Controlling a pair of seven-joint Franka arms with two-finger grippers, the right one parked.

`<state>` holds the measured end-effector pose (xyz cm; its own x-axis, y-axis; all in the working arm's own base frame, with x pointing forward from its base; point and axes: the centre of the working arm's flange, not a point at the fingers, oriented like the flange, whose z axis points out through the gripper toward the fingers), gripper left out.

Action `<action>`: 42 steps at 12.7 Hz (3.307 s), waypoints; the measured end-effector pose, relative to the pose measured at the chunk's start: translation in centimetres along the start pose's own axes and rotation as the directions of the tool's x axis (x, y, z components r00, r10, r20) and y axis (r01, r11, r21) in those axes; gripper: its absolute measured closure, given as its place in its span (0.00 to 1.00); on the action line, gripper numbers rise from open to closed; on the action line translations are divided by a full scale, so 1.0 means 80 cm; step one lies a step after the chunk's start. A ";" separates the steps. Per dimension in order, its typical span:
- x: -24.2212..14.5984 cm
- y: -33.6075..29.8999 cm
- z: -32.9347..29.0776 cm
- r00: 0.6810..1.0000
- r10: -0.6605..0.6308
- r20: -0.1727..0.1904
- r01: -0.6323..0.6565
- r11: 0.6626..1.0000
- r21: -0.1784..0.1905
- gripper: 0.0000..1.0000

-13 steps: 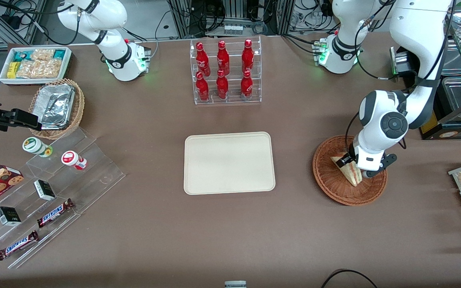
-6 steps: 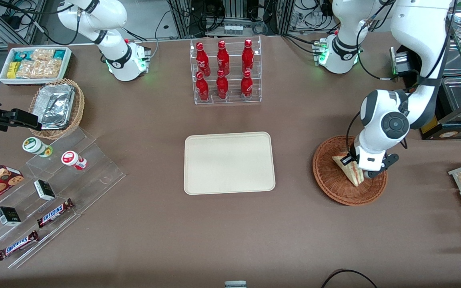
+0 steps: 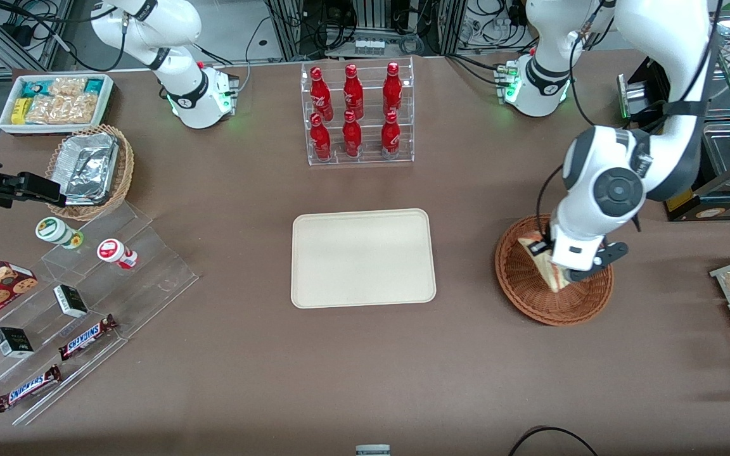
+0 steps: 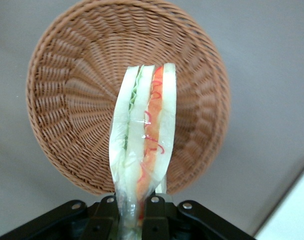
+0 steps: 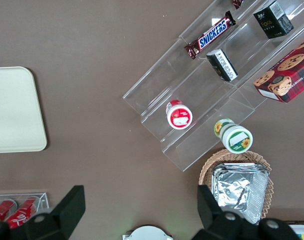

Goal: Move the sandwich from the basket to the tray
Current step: 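Lift the sandwich and carry it toward the beige tray, then lower the held sandwich onto the beige tray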

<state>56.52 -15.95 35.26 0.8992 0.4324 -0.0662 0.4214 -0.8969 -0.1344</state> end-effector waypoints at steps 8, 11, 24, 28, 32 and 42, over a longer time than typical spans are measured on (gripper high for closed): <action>-0.130 0.224 0.016 0.978 0.206 0.025 -0.205 0.978 -0.045 0.85; -0.167 0.294 0.030 0.964 0.267 0.015 -0.265 0.962 -0.067 0.85; -0.267 0.415 0.090 0.955 0.294 0.040 -0.286 0.949 -0.135 0.85; -0.259 0.417 0.089 0.961 0.275 0.035 -0.268 0.954 -0.137 0.85; -0.255 0.416 0.096 0.972 0.234 0.012 -0.231 0.967 -0.111 0.85; -0.249 0.419 0.046 0.976 0.218 -0.015 -0.218 0.965 -0.143 0.04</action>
<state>52.34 -54.30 28.45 0.9713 0.2246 -0.0789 0.2272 -0.9735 0.0258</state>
